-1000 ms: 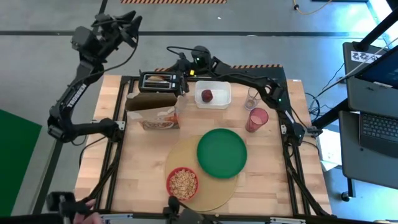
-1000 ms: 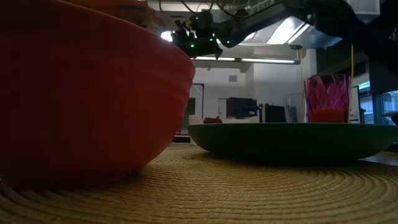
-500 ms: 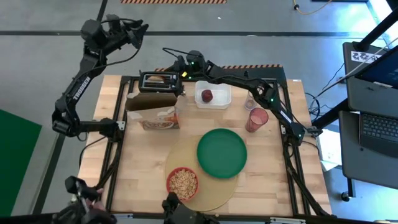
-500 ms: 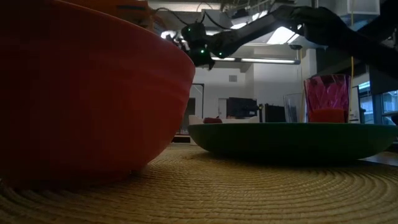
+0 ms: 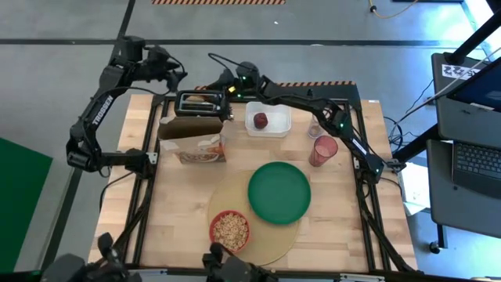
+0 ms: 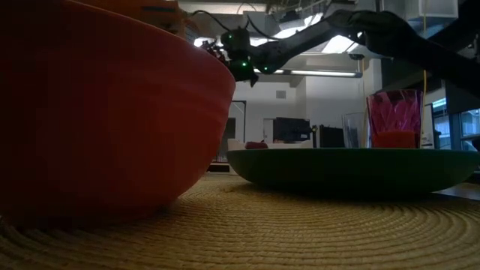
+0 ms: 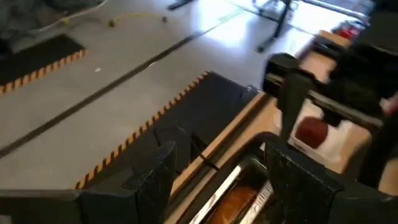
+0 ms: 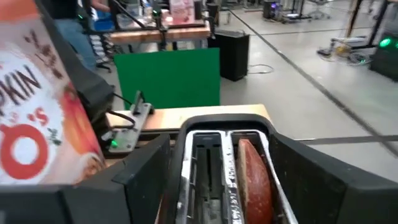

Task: Arrange a breakfast setting
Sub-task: Put the bagel on the green plate

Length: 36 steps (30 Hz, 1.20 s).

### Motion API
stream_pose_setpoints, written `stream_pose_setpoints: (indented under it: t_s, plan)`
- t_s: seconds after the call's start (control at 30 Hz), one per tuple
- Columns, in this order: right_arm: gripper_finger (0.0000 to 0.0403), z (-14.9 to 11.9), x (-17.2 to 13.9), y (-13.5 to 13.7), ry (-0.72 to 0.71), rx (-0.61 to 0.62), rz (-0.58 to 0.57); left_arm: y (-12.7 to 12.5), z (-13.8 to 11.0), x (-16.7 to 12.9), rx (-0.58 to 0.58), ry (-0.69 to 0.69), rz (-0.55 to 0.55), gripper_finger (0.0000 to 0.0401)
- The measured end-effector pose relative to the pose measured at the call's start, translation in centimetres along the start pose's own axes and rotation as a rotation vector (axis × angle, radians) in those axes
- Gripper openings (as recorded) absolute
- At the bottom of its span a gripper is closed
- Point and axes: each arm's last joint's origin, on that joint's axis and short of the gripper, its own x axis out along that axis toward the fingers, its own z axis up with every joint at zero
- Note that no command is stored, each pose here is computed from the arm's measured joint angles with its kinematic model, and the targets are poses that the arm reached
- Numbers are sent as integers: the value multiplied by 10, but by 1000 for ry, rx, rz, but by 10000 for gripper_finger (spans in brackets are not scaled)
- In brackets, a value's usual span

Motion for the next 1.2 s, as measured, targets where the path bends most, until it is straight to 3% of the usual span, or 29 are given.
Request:
stream_pose_setpoints:
  t_s: [0.23, 0.37, 0.47, 0.57, 0.67, 0.9, 1.2]
  plan:
    - [264, 1, 0, 3, -8, 70, 121, -3, -1, 13, 180, 65, 49, 229]
    - [264, 3, -1, 6, -17, 100, 216, -8, -2, 27, 149, 149, 166, 224]
    - [264, 8, -3, 9, -20, 124, 264, -15, -5, 38, 131, 192, 132, 223]
    - [264, 23, -11, 14, -21, 127, 290, -21, -9, 48, 150, 218, 17, 223]
    - [264, 41, -22, 19, -16, 99, 263, -24, -14, 56, 165, 267, -42, 223]
    - [264, 80, -57, 33, 94, -59, 70, -23, -24, 69, 119, 353, -91, 223]
    - [264, 98, -81, 45, 172, -116, 38, -23, -27, 71, 152, 384, -124, 223]
